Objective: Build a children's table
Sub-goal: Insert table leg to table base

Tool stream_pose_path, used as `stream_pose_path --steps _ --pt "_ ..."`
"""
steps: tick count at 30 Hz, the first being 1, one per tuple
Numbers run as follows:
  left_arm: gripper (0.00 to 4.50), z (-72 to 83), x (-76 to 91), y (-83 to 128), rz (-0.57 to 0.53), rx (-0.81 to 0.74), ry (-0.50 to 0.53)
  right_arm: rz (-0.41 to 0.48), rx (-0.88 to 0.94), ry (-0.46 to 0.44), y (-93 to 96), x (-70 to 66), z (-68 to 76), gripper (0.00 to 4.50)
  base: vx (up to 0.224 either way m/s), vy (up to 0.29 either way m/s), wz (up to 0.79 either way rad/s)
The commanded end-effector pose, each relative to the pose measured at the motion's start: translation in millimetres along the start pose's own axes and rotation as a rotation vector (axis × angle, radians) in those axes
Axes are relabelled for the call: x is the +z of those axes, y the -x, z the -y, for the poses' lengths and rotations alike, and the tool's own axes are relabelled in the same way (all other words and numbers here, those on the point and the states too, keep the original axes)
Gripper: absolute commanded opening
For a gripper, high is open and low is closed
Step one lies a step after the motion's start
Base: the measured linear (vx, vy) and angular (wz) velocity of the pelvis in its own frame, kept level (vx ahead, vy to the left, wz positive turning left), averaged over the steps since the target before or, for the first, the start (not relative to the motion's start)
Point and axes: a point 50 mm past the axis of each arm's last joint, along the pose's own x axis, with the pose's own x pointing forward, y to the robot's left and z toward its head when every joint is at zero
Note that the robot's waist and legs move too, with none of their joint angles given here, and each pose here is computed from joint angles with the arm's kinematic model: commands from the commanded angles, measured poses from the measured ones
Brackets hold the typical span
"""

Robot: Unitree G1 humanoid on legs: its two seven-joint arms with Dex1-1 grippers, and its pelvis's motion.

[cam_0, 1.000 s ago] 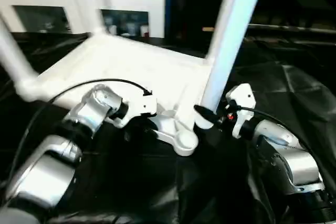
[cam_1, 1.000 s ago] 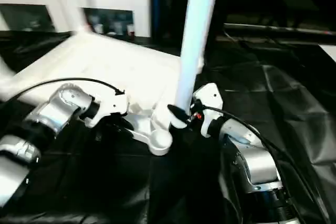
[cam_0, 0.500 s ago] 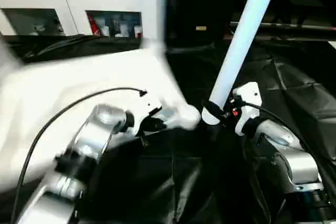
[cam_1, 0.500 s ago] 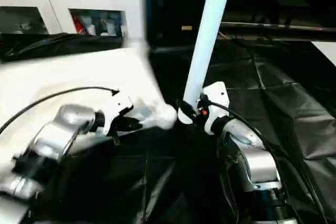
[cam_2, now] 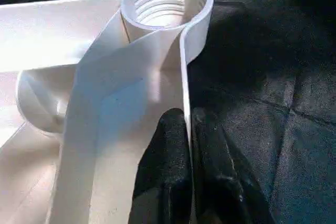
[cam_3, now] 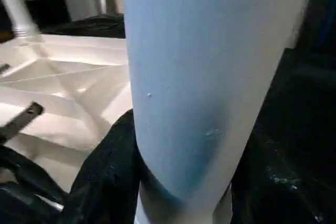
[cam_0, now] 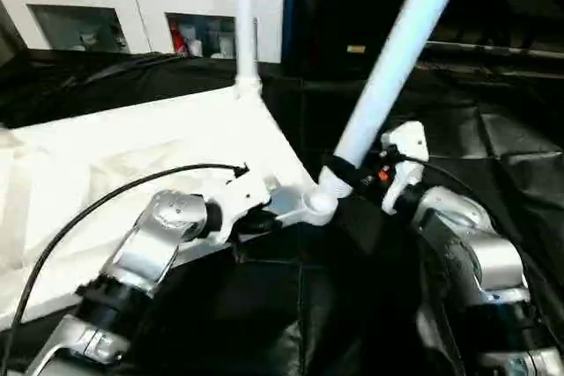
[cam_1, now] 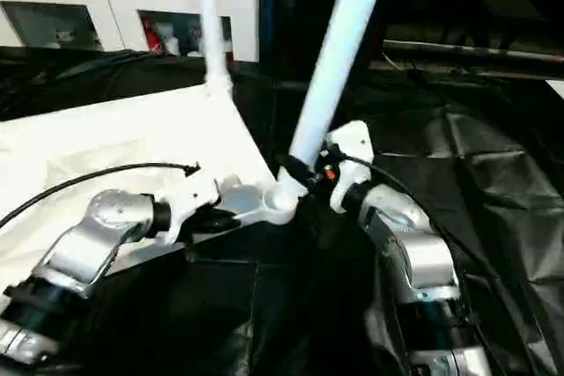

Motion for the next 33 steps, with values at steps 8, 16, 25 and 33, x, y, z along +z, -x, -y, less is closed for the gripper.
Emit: stream_pose_path --steps 8,16,25,33 --pt "0.0 -0.7 8.2 -10.0 0.056 -0.051 -0.008 -0.096 0.022 0.017 -18.9 -13.9 8.5 1.89 0.0 0.0 0.0" --pt "0.98 -2.7 6.2 -8.0 0.033 -0.062 -0.004 -0.076 0.016 0.016 -23.0 -9.4 14.1 1.88 0.0 0.0 0.0" --pt "0.9 -6.5 2.6 -6.6 0.005 -0.069 0.01 -0.049 0.033 0.017 -22.5 -5.2 12.4 1.88 0.0 0.0 0.0" --pt "0.23 -10.8 -1.8 -5.1 -0.028 -0.037 0.028 -0.037 0.055 0.025 -18.4 -0.2 12.0 1.88 0.0 0.0 0.0"
